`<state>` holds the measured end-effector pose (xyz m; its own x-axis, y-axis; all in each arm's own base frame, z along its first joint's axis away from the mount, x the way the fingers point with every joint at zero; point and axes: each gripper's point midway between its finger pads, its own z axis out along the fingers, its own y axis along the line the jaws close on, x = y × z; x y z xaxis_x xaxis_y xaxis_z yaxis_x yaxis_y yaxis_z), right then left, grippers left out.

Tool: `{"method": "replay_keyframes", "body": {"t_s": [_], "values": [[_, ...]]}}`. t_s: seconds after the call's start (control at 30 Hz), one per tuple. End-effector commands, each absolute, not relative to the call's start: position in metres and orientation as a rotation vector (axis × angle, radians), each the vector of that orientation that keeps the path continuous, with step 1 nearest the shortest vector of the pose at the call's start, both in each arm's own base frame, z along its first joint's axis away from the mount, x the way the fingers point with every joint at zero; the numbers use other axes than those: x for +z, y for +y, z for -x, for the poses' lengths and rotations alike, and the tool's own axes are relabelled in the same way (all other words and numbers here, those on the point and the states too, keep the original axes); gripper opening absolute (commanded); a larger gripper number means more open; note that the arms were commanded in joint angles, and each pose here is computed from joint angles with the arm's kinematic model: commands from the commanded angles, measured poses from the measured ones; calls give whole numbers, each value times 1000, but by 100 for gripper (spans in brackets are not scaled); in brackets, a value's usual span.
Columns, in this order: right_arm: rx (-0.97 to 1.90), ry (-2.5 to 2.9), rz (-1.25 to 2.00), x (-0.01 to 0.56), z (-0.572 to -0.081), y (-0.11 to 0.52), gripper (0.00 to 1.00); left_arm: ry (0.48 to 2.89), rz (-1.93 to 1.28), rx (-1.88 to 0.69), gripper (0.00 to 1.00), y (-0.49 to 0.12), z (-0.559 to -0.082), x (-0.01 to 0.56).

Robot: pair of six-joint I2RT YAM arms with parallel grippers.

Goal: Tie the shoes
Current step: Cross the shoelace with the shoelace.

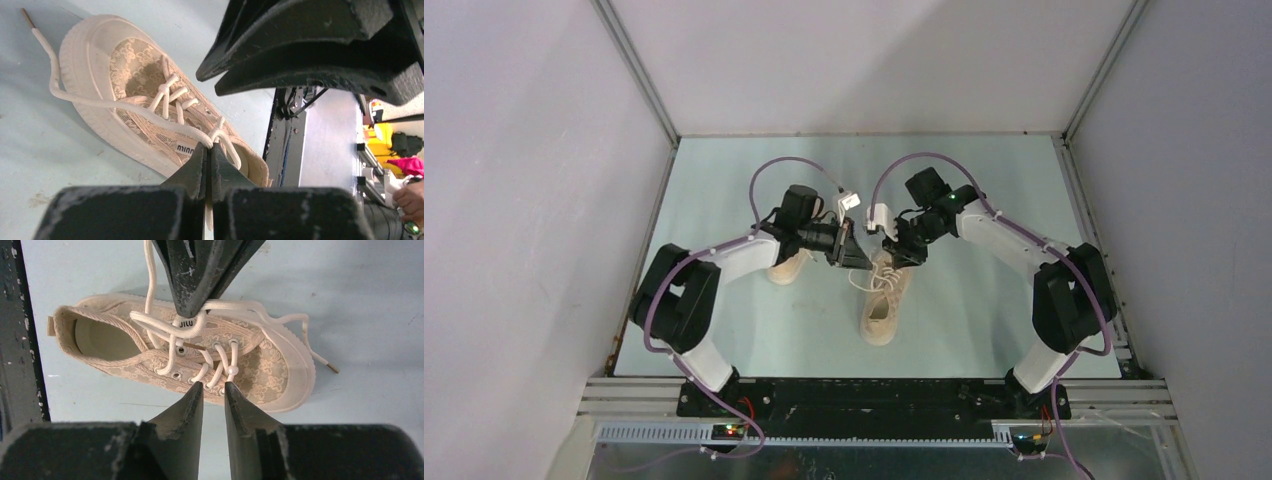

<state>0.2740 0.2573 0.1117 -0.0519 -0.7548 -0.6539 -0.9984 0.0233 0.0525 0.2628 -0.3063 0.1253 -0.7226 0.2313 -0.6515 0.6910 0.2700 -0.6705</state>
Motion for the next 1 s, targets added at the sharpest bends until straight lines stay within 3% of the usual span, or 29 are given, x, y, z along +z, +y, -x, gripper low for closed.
{"method": "replay_keyframes", "body": {"t_s": [0.0, 0.2, 0.73, 0.87, 0.97], "values": [[727, 1781, 1832, 113, -271, 254, 24, 2015, -955, -1459, 0, -308, -248, 140], [768, 1724, 1847, 101, -279, 264, 22, 2009, -967, -1440, 0, -308, -249, 140], [840, 1578, 1978, 95, -255, 285, 36, 2023, -981, -1408, 0, -304, -247, 138], [850, 1571, 2029, 88, -246, 284, 37, 2027, -980, -1402, 0, -303, -248, 137], [871, 1577, 2049, 83, -241, 284, 31, 2027, -979, -1395, 0, -302, -249, 137]]}}
